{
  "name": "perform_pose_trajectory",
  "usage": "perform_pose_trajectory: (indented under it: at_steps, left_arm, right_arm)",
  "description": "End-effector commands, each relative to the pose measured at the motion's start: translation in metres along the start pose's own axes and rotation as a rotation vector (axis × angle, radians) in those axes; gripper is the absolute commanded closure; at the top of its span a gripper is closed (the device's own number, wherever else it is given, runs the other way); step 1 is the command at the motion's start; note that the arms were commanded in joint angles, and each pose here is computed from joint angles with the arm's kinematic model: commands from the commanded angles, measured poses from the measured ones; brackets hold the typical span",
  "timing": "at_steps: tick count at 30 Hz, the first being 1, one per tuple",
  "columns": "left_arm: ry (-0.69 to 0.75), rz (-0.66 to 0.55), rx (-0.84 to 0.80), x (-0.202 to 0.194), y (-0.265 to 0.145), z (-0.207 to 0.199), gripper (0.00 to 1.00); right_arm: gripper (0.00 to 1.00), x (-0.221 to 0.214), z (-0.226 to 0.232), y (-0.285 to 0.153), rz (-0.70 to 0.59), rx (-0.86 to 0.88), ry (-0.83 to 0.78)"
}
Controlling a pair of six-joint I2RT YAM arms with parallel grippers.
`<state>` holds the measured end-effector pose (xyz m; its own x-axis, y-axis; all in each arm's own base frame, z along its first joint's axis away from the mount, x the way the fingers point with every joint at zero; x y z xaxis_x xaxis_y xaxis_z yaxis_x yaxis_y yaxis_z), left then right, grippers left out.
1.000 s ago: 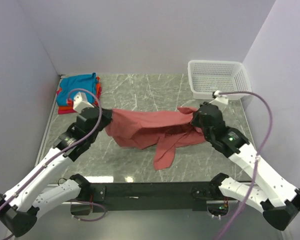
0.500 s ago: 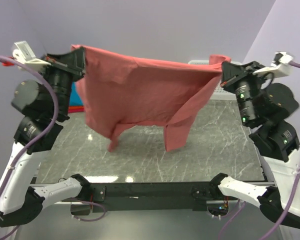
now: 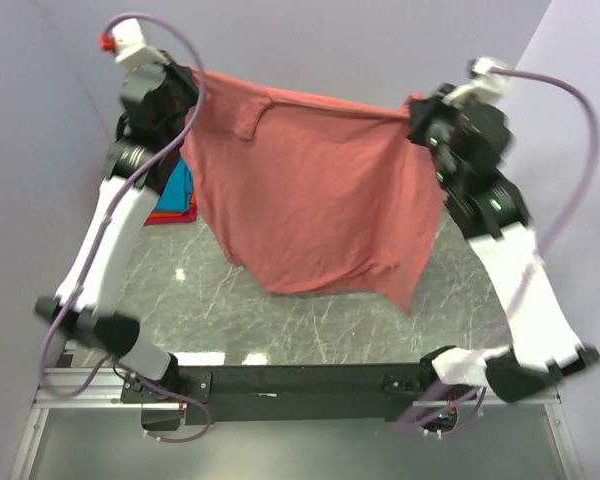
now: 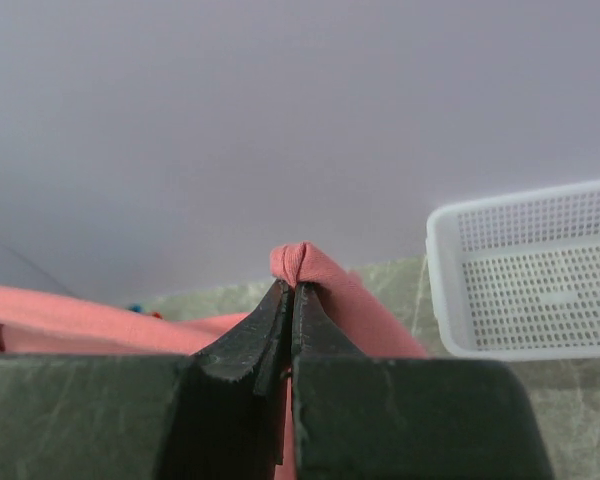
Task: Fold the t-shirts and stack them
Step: Flatten the tshirt out
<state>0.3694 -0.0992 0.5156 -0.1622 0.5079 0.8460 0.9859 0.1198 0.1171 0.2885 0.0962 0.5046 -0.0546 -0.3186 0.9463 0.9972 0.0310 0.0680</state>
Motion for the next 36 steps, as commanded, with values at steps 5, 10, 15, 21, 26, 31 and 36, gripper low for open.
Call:
perform_pose_trajectory:
  at_steps: [5,10,15,21,26,31,36]
  left_arm:
    - [0.052,-0.160,-0.110,0.057,0.074,-0.020,0.99]
    - [0.040,-0.336,-0.239,0.111,0.037,-0.036,0.99]
    - [0.097,-0.351,-0.169,0.120,0.018,-0.023,0.99]
    - [0.062,-0.091,-0.153,0.023,-0.013,0.028,0.99]
    - [-0.249,0.198,0.017,-0.132,-0.088,0.126,0.99]
    - [-0.398,0.528,0.427,-0.248,-0.166,0.206,0.99]
    - [-0.324,0.659,0.653,-0.268,-0.216,0.231,0.65]
  right_arm:
    - [1.00,0.042,0.020,0.069,-0.100,0.084,-0.058]
    - [1.00,0.074,0.033,0.073,-0.146,0.125,-0.052]
    - [1.00,0.054,0.029,0.061,-0.129,0.162,-0.025]
    - [1.00,-0.048,-0.007,0.027,0.038,0.143,0.035]
    - [1.00,-0.181,-0.045,-0.024,0.309,0.158,0.119]
    - [0.95,-0.306,-0.082,-0.087,0.630,0.124,0.255]
    - [0.57,-0.366,-0.103,-0.146,0.900,0.066,0.352]
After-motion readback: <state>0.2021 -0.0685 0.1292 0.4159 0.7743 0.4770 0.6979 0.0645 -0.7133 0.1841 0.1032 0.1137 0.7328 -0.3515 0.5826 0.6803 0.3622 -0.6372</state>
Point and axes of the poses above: each gripper's point midway between its finger pads, its own y axis out along the fingers, its own z axis along the line the jaws close on, x = y × z, the point moved 7 cm from there along -y, back along the fingers, and after that the axes turned 2 degrees about -y, right-handed, at the moved point
